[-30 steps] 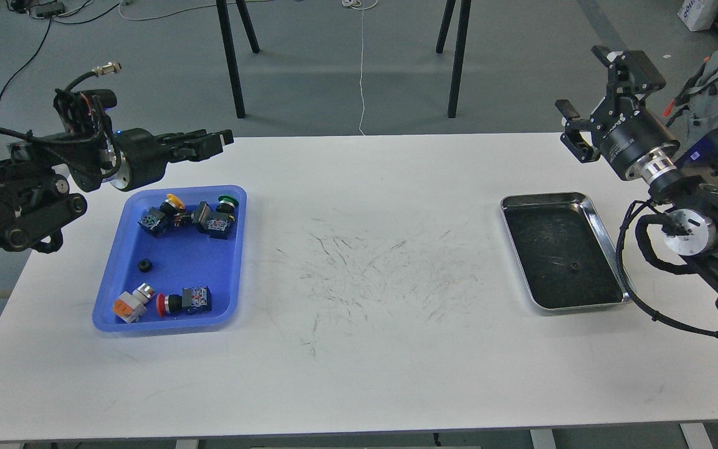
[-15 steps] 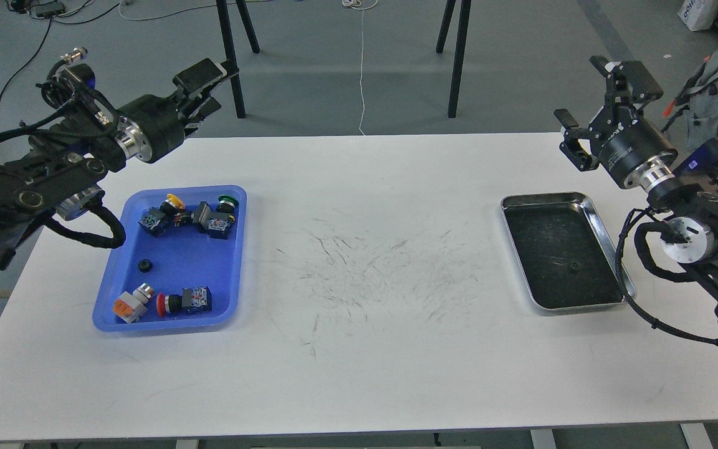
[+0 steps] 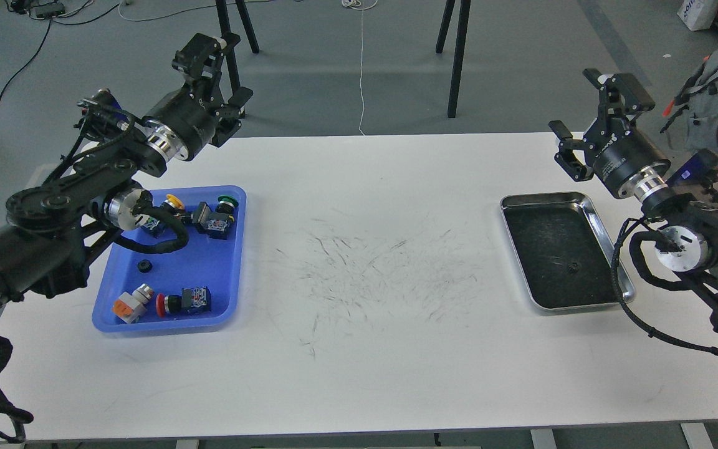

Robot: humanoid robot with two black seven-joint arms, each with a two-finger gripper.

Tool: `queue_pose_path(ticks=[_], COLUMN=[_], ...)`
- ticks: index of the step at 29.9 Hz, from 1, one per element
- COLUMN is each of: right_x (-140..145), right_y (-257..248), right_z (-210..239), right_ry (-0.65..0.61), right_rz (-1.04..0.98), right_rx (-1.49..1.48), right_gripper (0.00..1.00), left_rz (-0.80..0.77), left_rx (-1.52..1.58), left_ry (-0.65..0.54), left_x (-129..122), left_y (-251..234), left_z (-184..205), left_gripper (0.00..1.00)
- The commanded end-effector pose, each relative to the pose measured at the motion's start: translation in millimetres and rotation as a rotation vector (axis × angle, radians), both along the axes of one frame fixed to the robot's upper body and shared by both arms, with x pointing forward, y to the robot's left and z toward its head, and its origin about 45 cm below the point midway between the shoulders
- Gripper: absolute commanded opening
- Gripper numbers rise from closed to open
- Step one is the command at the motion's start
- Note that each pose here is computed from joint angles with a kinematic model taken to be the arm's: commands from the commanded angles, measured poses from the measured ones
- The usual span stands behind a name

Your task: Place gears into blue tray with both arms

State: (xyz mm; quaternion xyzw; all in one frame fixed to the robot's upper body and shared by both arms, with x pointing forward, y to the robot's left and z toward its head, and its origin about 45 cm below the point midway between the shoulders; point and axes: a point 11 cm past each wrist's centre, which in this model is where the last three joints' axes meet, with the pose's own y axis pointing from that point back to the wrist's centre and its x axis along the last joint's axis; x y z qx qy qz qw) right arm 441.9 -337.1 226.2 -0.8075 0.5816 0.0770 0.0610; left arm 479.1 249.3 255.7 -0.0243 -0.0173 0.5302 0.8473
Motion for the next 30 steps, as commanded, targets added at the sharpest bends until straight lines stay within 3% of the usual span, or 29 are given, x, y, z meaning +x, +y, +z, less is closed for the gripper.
queue_pose_path(ticks=[1, 22, 30], right_x=[-3.6, -18.8, -24.4], right_y=[3.7, 15.6, 14.1], right_z=[-7.7, -25.4, -26.6], right_ry=[0.017, 0.032, -0.018], right_rz=[0.032, 0.438, 0.615], right_rx=[-0.050, -0.743, -1.043], right_gripper=[0.98, 0.98, 0.98], left_rz=[-0.010, -0.037, -0.037], left_rx=[-0.044, -0.092, -0.084], left_ry=[0.015, 0.048, 0.059], left_x=[-3.1, -10.2, -12.7], left_y=[-8.7, -15.4, -14.0], left_z=[-6.8, -20.7, -26.4], left_gripper=[1.00, 1.00, 1.00])
